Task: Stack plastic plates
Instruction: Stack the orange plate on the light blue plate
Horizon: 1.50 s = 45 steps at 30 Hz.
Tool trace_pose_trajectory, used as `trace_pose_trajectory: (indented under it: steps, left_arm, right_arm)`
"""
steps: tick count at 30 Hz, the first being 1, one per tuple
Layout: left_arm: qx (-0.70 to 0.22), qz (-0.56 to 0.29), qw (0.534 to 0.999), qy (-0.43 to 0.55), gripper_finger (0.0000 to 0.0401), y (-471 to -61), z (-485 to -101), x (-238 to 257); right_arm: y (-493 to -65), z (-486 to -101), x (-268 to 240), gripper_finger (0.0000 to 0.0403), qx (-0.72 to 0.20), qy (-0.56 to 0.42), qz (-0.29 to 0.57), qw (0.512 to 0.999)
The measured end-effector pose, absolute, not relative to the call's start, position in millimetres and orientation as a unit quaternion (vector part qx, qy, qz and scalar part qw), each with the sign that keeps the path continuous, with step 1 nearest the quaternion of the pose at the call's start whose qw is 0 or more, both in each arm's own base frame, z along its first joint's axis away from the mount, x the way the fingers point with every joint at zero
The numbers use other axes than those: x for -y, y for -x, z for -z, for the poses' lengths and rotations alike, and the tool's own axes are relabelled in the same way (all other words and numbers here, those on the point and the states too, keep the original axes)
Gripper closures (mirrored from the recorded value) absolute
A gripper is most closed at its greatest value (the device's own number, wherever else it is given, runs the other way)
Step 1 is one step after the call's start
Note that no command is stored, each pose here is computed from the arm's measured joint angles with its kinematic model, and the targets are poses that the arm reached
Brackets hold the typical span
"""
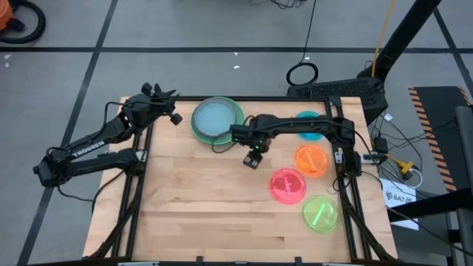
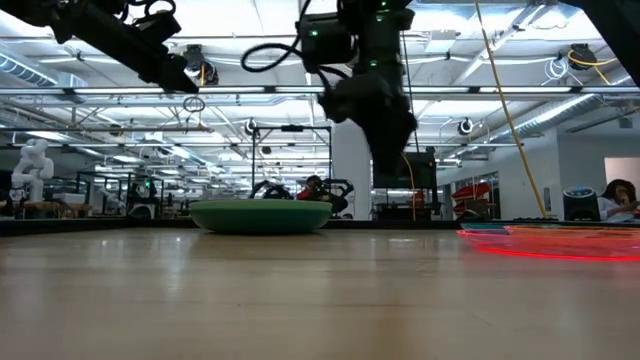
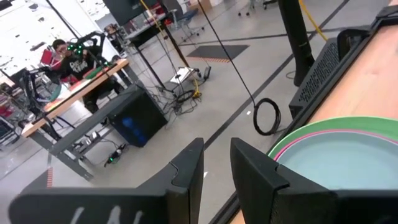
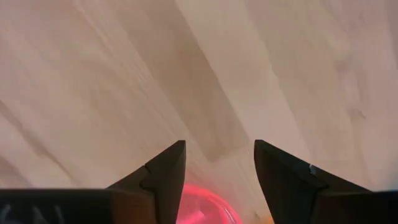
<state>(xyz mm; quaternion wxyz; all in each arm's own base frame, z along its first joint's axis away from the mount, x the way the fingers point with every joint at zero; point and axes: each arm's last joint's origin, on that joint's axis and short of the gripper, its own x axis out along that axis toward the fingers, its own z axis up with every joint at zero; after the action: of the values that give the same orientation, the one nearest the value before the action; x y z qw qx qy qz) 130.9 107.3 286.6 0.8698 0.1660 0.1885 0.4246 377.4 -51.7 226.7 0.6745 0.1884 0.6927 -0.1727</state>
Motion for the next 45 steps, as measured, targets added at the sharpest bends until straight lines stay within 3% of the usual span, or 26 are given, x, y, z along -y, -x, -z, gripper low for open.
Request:
trace_pose_trajectory:
  steps: [11,20,32,37,45]
  left_arm:
    - [-0.189,-0.423,0.871,-0.165,0.0313,-131.1,-286.3,-107.2]
    - [-0.189,-0.423,0.871,-0.162,0.0313,-131.1,-286.1,-107.1]
    - [-0.188,-0.424,0.871,-0.163,0.0313,-131.1,-286.3,-107.1]
    - [-0.188,-0.424,0.871,-0.163,0.0313,-131.1,-286.4,-107.2]
    - [-0.188,-0.424,0.871,-0.164,0.0313,-131.1,-286.4,-107.2]
  right_arm:
    - [-311.0,-212.1,46.8,0.0218,-0.706,-0.199,0.297,0.612]
    - [-234.9,-177.1,53.0,0.0219,-0.675,-0.342,0.409,0.510]
    - [-235.3,-153.9,54.3,0.0235,-0.621,-0.389,0.394,0.554]
    - [-236.4,-147.4,55.8,0.0248,-0.624,-0.391,0.406,0.541]
    - [-242.5,-136.0,57.8,0.0302,-0.629,-0.379,0.408,0.543]
